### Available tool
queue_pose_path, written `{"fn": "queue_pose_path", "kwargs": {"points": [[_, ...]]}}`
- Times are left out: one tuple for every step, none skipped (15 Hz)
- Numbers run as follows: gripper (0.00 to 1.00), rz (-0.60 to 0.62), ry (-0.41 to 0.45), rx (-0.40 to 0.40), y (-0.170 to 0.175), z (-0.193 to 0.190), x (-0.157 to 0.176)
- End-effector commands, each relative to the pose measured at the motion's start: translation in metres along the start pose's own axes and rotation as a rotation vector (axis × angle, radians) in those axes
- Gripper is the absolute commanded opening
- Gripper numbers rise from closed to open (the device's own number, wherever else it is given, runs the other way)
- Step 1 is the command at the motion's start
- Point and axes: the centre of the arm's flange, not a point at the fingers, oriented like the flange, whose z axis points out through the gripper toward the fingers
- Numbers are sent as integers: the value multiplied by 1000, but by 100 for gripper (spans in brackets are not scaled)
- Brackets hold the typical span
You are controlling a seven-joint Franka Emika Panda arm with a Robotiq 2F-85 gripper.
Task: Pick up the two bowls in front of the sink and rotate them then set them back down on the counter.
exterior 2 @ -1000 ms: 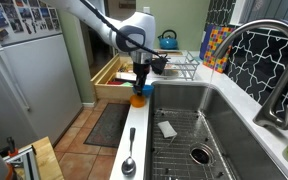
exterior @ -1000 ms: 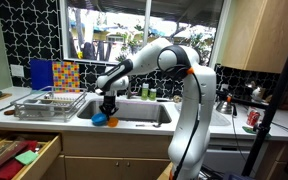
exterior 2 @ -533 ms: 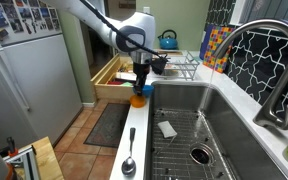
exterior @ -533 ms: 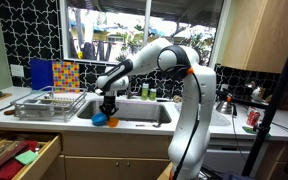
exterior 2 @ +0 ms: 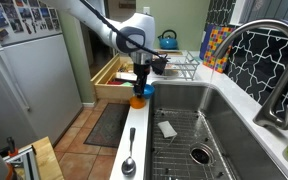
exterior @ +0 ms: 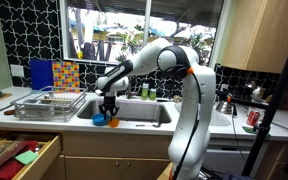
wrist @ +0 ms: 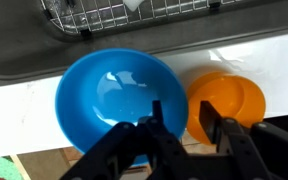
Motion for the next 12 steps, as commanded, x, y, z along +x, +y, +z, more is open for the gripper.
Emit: {"fn": "queue_pose_path", "kwargs": {"points": [[67, -13, -22, -15, -3, 0, 0], [79, -13, -27, -20, -3, -3, 0], [85, -10, -32, -26, -2, -7, 0], [94, -4, -28, -24, -1, -13, 0], [99, -1, -33, -30, 0, -18, 0], [100, 12, -38, -26, 1, -24, 0], [100, 26, -32, -28, 3, -32, 1], [100, 91, -60, -38, 5, -42, 4], [100, 167, -70, -36, 8, -53, 7], [100, 230, -86, -41, 11, -66, 9], [100, 294, -76, -47, 14, -78, 11], [100, 355, -76, -42, 16, -90, 14]]}}
